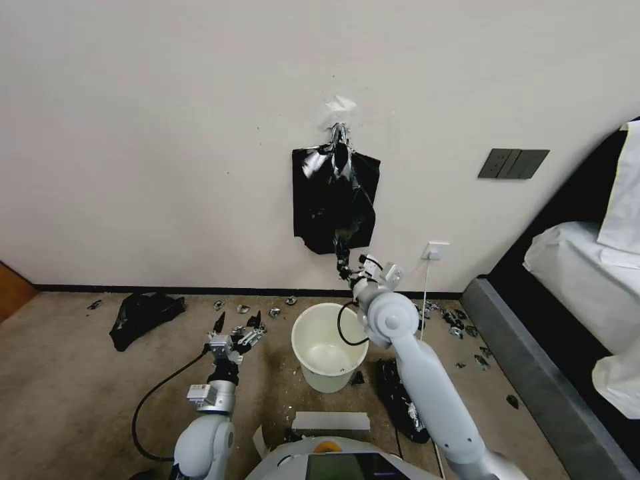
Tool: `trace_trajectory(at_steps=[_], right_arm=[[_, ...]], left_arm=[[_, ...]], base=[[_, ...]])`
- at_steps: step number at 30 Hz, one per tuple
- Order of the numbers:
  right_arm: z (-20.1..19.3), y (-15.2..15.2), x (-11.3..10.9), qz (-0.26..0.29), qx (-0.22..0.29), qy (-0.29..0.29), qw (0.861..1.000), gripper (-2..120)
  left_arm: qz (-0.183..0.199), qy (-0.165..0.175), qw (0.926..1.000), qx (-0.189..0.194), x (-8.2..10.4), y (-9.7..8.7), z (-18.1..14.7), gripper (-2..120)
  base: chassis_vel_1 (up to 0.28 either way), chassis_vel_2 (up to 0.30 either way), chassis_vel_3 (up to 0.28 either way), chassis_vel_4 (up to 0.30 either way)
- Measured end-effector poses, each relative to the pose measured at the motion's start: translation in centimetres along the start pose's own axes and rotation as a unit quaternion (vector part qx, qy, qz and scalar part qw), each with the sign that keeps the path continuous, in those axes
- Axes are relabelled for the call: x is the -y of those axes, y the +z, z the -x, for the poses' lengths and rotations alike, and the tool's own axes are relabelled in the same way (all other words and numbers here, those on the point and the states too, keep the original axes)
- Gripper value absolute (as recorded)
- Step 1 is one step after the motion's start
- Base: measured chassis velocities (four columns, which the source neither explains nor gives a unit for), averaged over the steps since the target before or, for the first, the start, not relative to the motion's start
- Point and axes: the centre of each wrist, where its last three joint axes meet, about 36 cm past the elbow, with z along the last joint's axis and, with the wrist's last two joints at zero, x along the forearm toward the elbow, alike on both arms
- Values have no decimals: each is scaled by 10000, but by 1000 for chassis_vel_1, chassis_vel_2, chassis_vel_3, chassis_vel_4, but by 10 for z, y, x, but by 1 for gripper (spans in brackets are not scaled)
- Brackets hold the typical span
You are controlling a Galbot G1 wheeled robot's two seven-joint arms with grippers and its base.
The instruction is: Place a trash bag onto the trash bin.
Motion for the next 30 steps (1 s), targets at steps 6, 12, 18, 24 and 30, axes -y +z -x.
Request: trace_trajectory(at_steps=[6, 12, 18, 24, 30], right_arm=[[-6, 7, 4, -28, -51, 11, 10000, 0], [-12, 13, 6, -50, -103, 6, 9999, 0], [-18, 17, 8, -53, -136, -2, 9999, 0], [-22, 20, 9, -69, -138, -15, 9999, 0], [-17, 14, 7, -86, -42, -93, 9999, 0]], left_arm=[[3, 6, 10000, -3, 0, 1, 0, 100], [-1, 8, 10000, -5, 0, 2, 1, 100], [-3, 8, 10000, -4, 1, 2, 0, 100], [7, 14, 10000, -5, 2, 3, -1, 100], [42, 82, 9999, 73, 5, 1, -1, 100]], base=[[0, 0, 0, 0], [0, 0, 0, 0], [0, 0, 0, 0], [0, 0, 0, 0], [0, 0, 0, 0]])
